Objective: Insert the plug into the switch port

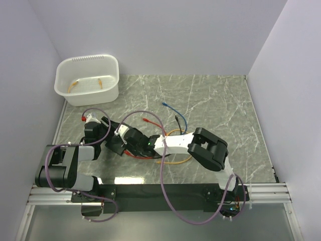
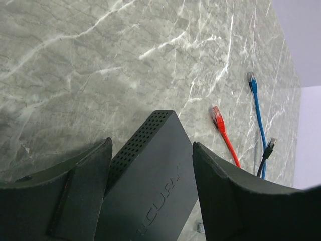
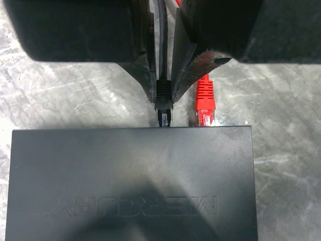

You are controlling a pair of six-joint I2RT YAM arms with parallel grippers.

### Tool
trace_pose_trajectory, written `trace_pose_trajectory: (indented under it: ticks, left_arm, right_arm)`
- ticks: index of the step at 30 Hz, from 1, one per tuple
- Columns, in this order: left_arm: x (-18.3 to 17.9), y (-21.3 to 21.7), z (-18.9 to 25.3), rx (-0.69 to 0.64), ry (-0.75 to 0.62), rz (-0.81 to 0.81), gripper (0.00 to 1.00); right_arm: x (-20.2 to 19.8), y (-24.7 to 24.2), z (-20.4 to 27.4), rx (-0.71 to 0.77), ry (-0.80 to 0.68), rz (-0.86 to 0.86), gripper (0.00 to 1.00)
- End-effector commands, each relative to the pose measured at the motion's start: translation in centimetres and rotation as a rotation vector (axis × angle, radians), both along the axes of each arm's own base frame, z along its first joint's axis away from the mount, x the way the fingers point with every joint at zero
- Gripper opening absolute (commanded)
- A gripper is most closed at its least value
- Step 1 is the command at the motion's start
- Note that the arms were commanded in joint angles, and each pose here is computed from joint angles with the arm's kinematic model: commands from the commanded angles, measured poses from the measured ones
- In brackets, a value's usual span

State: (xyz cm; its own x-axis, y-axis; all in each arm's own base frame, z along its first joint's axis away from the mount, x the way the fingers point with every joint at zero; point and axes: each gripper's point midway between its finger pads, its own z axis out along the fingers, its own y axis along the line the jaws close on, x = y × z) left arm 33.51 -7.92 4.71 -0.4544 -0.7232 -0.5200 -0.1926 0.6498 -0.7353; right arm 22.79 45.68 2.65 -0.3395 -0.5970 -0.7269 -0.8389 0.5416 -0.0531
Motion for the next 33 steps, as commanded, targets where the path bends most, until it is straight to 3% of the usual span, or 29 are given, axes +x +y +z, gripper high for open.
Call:
trace_pose_trajectory:
  ticks: [1, 12, 24, 33]
  left_arm:
    - [-3.1, -2.8, -2.6, -0.069, 0.142, -0.113, 0.7]
    - [-3.4, -3.9, -2.5, -0.073, 0.142, -0.141, 0.7]
    - [-3.9, -6.2, -3.4, -0.105, 0.164, -0.188, 0.7]
    - [-5.0, -7.8, -4.0, -0.146, 0.191, -0.214, 0.7]
  right_arm:
    - [4.5, 4.1, 6.4, 0.278, -0.076, -0.066, 0.0]
    - [6.8, 1.8, 7.6, 0.325, -0.044, -0.015, 0.0]
    - [6.0, 2.5, 7.6, 0.325, -0.027, 0.073, 0.0]
    - [8.7, 3.1, 8.4, 0.321, -0.058, -0.024, 0.0]
